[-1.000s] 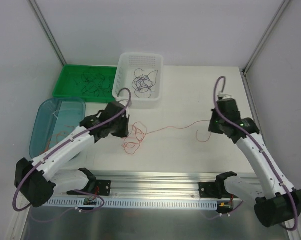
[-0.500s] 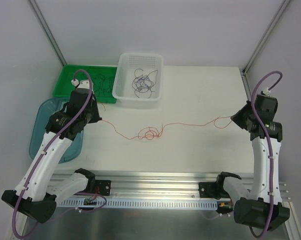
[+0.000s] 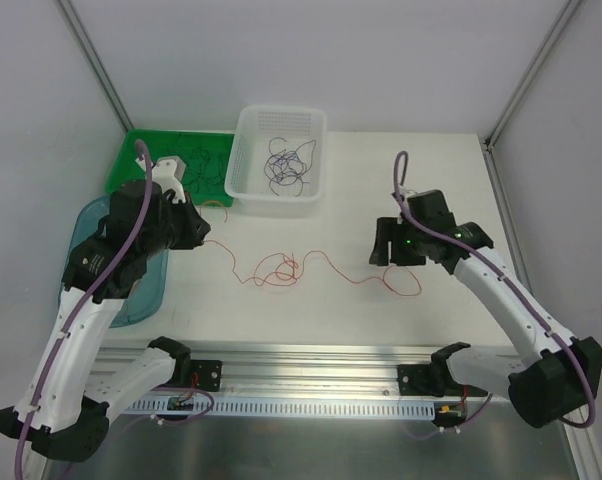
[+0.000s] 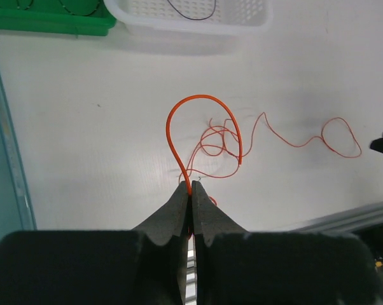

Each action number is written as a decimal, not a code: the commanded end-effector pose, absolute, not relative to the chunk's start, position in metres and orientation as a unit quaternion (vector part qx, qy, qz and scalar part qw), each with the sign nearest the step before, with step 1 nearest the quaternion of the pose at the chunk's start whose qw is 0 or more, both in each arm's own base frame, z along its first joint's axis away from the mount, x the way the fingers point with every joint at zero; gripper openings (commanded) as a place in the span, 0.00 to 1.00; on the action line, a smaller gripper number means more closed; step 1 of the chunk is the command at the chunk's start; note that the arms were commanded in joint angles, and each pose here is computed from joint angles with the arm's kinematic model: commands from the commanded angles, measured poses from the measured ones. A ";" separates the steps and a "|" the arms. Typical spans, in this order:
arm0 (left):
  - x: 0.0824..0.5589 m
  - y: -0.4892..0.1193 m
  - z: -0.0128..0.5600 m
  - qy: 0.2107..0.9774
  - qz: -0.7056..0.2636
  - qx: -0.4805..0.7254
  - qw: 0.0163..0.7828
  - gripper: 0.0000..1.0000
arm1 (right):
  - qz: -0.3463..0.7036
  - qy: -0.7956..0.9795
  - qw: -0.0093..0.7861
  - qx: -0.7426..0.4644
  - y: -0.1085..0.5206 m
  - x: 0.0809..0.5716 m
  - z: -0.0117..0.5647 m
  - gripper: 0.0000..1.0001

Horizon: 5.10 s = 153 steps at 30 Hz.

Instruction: Untangle the cables

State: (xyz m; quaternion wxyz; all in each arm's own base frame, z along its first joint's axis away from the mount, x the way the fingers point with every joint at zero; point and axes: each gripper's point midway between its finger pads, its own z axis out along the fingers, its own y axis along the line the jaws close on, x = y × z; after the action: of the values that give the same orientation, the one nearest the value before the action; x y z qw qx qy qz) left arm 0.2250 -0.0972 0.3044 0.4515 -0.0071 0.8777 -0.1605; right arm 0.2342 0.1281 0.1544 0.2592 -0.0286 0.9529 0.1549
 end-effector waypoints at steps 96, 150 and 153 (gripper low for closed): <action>0.227 -0.097 0.317 0.866 -0.170 -0.019 0.469 0.00 | 0.247 0.917 0.314 -0.006 0.165 0.270 0.207 0.01; 0.264 -0.099 0.055 0.943 -0.047 -0.198 0.265 0.00 | 0.181 0.952 0.223 -0.104 0.174 0.194 0.098 0.83; 0.273 -0.106 0.098 0.929 -0.086 -0.187 0.307 0.00 | 0.180 0.952 0.223 -0.105 0.172 0.192 0.099 0.83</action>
State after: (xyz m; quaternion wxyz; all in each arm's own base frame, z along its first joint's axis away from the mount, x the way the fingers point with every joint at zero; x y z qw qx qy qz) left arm 0.2578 -0.0925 0.0443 0.2462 -0.2060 0.9465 -0.0319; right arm 0.1918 0.1738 0.0911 0.2065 -0.0978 0.9569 0.1792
